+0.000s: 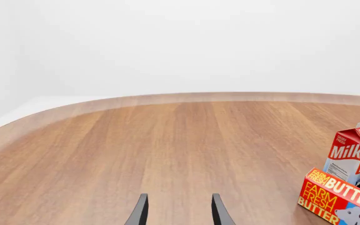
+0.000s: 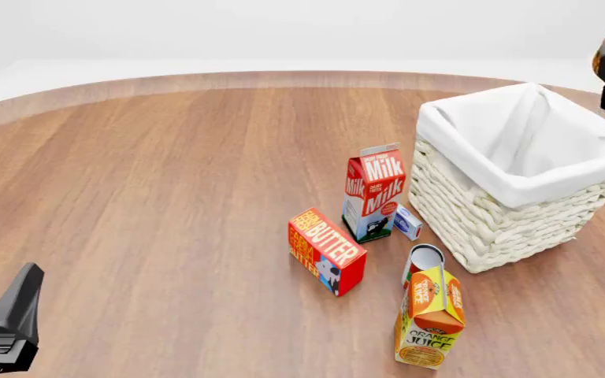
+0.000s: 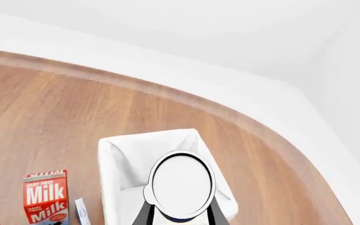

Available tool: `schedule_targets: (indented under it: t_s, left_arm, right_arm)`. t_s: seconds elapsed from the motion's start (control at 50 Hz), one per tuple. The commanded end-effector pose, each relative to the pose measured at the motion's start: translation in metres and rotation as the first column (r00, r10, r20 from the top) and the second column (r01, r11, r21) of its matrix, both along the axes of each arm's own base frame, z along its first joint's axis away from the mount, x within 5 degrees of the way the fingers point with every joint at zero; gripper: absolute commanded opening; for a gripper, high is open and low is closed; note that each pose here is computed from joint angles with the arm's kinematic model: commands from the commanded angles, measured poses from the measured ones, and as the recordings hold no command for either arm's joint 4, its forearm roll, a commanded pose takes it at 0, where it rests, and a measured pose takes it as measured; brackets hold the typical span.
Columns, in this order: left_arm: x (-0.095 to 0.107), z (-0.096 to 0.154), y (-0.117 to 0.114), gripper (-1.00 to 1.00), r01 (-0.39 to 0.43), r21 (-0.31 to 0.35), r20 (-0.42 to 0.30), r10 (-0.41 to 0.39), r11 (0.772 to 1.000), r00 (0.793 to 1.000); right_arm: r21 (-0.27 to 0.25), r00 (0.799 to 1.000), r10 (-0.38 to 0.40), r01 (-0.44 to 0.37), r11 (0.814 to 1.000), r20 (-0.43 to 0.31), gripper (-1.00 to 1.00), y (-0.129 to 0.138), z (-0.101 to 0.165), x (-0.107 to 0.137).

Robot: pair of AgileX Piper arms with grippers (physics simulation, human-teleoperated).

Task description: Pick up the alphabet soup, and put it in the basket.

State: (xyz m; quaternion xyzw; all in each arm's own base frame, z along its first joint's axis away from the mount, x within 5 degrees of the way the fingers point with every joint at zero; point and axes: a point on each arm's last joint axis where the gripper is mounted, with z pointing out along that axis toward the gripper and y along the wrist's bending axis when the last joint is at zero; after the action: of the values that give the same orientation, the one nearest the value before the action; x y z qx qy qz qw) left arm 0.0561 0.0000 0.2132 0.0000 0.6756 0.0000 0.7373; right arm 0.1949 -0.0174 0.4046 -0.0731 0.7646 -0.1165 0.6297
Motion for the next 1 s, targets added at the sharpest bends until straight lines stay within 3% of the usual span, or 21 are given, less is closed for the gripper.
schedule_targets:
  t_s: [0.02, 0.22, 0.34, 1.0]
  left_arm:
    - [0.000, 0.000, 0.000, 1.00, 0.000, 0.000, 0.000, 0.000, 1.000, 1.000]
    - [0.000, 0.000, 0.000, 1.00, 0.000, 0.000, 0.000, 0.000, 1.000, 1.000]
    - [0.000, 0.000, 0.000, 1.00, 0.000, 0.000, 0.000, 0.000, 1.000, 1.000]
    - [0.000, 0.000, 0.000, 1.00, 0.000, 0.000, 0.000, 0.000, 1.000, 1.000]
  right_arm:
    - [0.027, 1.000, -0.010, 0.010, 1.000, -0.011, -1.00, -0.002, 0.005, 0.017]
    - [0.042, 0.999, -0.008, 0.010, 0.999, -0.031, -1.00, -0.002, 0.002, 0.028]
    - [0.080, 0.999, -0.005, 0.009, 0.997, -0.051, -1.00, -0.001, 0.000, 0.035]
    - [0.096, 0.988, -0.014, 0.029, 0.995, -0.153, -1.00, -0.006, -0.021, 0.069]
